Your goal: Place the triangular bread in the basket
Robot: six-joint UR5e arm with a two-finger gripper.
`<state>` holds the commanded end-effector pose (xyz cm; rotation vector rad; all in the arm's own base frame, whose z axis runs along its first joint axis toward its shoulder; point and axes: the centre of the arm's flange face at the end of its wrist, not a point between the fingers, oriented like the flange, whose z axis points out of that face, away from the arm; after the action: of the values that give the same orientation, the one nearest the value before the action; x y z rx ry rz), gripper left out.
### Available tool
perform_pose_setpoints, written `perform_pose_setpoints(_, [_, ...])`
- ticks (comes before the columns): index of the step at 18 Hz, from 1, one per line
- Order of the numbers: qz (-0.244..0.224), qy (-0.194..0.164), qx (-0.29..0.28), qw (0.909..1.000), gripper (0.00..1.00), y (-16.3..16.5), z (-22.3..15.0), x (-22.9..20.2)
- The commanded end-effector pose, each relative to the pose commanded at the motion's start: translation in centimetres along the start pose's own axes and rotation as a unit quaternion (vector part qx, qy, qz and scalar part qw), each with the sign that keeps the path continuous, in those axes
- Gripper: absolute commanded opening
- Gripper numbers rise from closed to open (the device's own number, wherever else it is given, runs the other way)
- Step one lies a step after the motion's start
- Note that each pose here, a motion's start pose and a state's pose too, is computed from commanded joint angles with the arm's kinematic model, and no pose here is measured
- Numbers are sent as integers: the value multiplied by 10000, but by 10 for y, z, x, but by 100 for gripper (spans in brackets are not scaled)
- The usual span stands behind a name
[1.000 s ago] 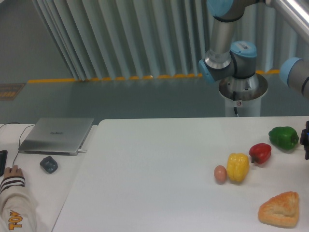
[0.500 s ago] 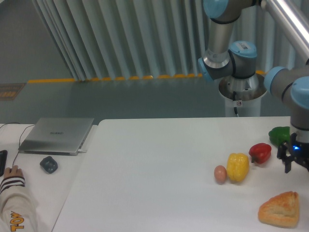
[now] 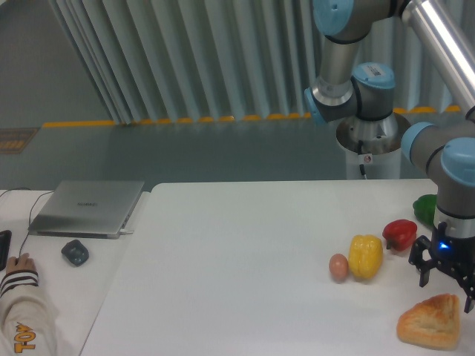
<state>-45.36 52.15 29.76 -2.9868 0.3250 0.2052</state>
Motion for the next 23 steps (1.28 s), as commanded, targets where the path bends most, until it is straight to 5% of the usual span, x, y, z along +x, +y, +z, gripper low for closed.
perform_pose_setpoints(9, [289, 9, -350, 9990, 100, -16, 24, 8])
perform_pose_setpoints(13, [357, -12, -344, 9988, 59, -20, 23, 9])
perform_pose_setpoints(17, [426, -37, -331, 9985, 29, -20, 21, 9])
perform_pose_setpoints(18, [442, -64, -318, 9985, 15, -20, 18, 8])
perform_pose_setpoints(23, [651, -321, -203, 9972, 9, -12, -21, -3])
